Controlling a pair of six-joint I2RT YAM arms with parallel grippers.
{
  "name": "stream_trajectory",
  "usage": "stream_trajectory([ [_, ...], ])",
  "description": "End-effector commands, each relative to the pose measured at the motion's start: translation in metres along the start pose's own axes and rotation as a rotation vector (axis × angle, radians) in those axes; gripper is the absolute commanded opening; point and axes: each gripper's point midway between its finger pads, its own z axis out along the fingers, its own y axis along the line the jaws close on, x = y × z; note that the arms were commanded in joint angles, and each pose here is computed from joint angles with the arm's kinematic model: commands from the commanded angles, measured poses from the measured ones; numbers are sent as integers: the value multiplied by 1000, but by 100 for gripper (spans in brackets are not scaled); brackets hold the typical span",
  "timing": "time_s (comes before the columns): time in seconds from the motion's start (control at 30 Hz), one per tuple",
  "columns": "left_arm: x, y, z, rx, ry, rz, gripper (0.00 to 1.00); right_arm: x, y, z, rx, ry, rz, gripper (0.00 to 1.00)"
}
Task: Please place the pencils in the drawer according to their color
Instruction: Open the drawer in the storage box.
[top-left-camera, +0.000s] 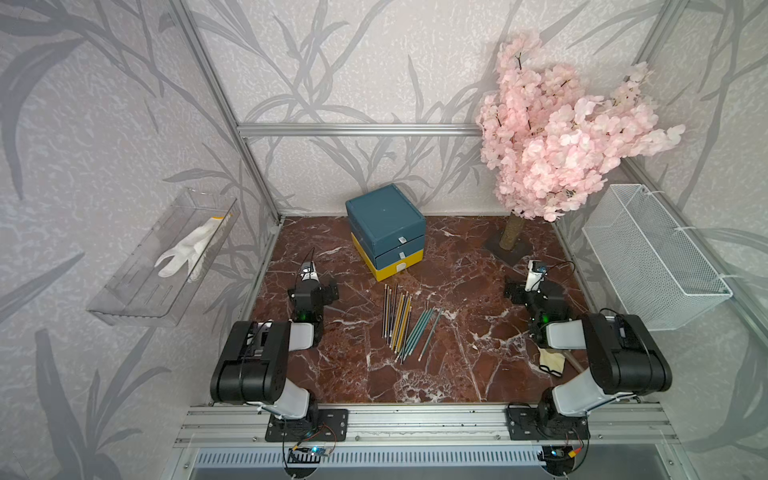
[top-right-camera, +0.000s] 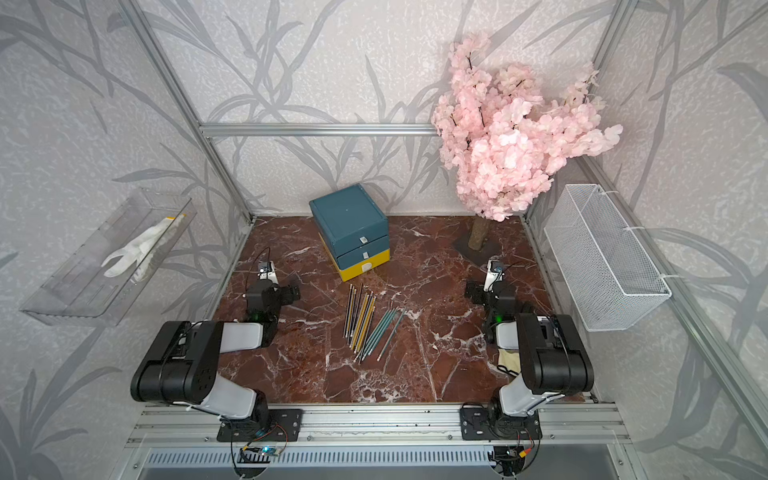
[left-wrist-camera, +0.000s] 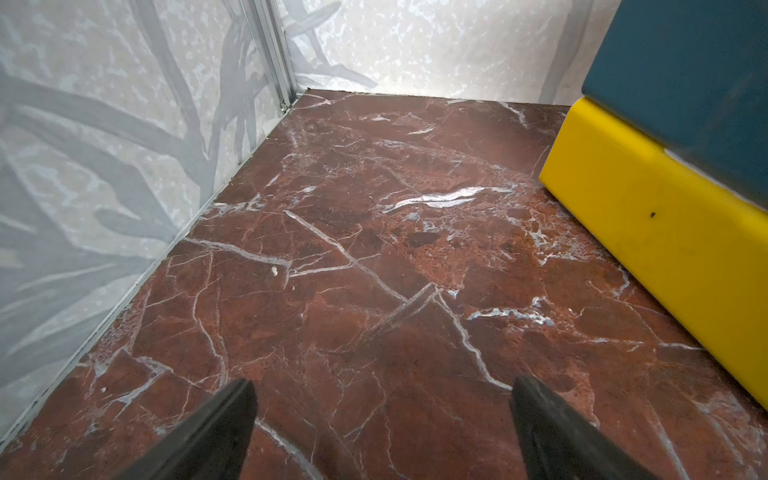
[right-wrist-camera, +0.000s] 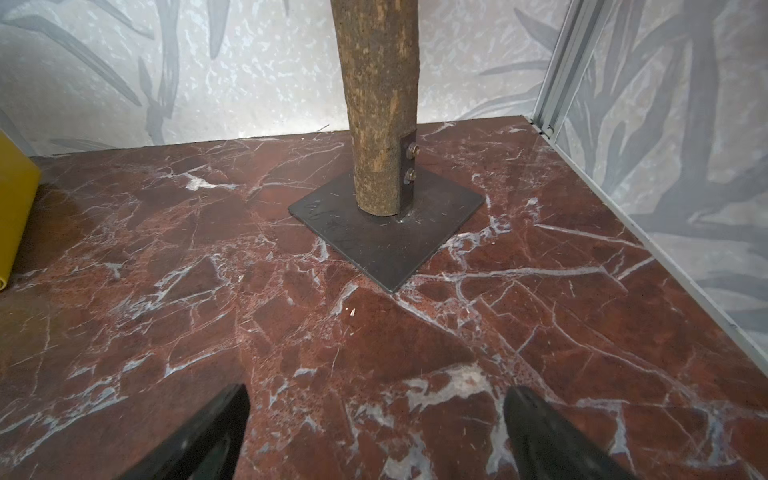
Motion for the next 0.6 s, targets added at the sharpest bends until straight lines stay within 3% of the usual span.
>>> stream_trajectory([
  [0.0, -12, -1, 1, 5, -32, -15, 100, -5, 4, 2, -15, -10, -12, 99],
  [0.57, -13, -1, 2, 6, -30, -14, 100, -5, 3, 2, -15, -10, -11, 99],
])
